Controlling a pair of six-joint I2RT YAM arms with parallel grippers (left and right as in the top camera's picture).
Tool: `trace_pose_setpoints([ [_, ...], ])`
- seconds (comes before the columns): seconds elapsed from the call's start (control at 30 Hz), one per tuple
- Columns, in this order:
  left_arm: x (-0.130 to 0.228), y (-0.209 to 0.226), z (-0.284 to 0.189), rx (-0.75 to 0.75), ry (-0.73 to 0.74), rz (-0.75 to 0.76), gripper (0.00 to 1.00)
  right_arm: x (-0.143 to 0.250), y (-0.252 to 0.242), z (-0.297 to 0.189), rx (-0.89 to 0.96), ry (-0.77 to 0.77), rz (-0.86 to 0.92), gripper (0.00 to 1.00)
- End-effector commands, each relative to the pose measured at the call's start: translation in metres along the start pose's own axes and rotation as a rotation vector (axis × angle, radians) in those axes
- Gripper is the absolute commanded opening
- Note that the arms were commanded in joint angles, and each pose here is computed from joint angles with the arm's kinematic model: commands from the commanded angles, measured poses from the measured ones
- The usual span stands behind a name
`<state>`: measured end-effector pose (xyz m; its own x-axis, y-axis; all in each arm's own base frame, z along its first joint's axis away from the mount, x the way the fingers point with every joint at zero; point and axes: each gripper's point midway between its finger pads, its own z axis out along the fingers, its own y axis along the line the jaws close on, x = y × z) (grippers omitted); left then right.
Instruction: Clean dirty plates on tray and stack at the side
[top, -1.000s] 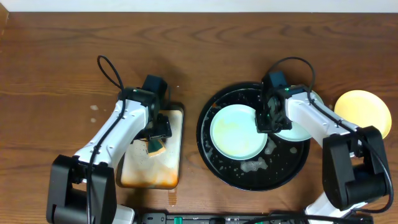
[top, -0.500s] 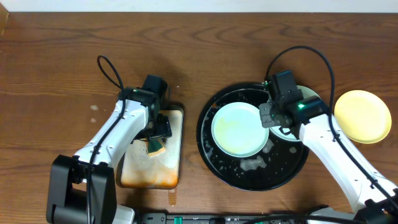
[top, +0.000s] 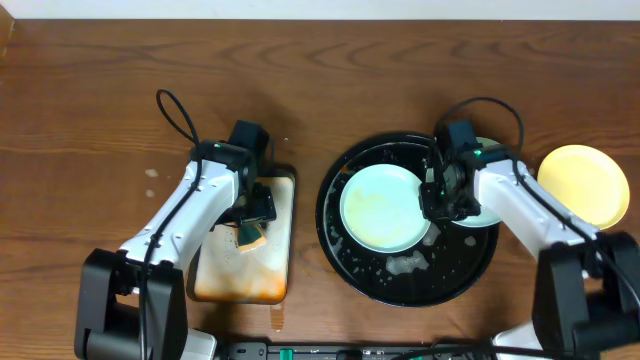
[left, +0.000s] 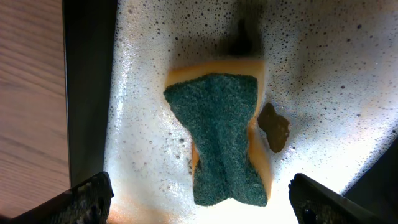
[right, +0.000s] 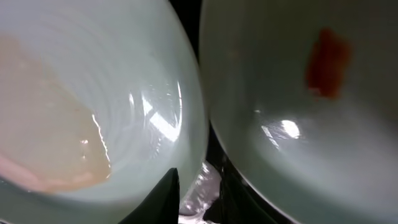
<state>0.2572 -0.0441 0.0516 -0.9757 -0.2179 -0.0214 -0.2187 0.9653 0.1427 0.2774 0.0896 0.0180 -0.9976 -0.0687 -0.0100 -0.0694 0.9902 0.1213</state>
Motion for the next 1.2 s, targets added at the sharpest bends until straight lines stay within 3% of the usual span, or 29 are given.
trace_pose_setpoints([
  [0.0, 0.001, 0.003, 0.0, -0.008, -0.003, 0.002, 0.91, 0.006, 0.012, 0.015, -0.086, 0.056, -0.005, 0.2],
  [0.2, 0.001, 0.003, 0.0, -0.008, -0.003, 0.002, 0.91, -0.001, 0.021, 0.027, -0.144, 0.056, -0.011, 0.13],
  [0.3, 0.001, 0.003, 0.0, -0.008, -0.003, 0.002, 0.91, -0.007, 0.022, 0.028, -0.148, 0.036, 0.002, 0.01],
  [0.63, 0.001, 0.003, 0.0, -0.008, -0.003, 0.002, 0.92, -0.028, 0.013, -0.002, -0.076, -0.115, -0.025, 0.01],
  [0.9, 0.001, 0.003, 0.0, -0.008, -0.003, 0.002, 0.91, -0.046, -0.01, -0.072, 0.28, -0.386, -0.104, 0.01],
  [1.17, 0.001, 0.003, 0.0, -0.008, -0.003, 0.002, 0.92, -0.046, 0.01, -0.13, 0.645, -0.626, -0.23, 0.01],
])
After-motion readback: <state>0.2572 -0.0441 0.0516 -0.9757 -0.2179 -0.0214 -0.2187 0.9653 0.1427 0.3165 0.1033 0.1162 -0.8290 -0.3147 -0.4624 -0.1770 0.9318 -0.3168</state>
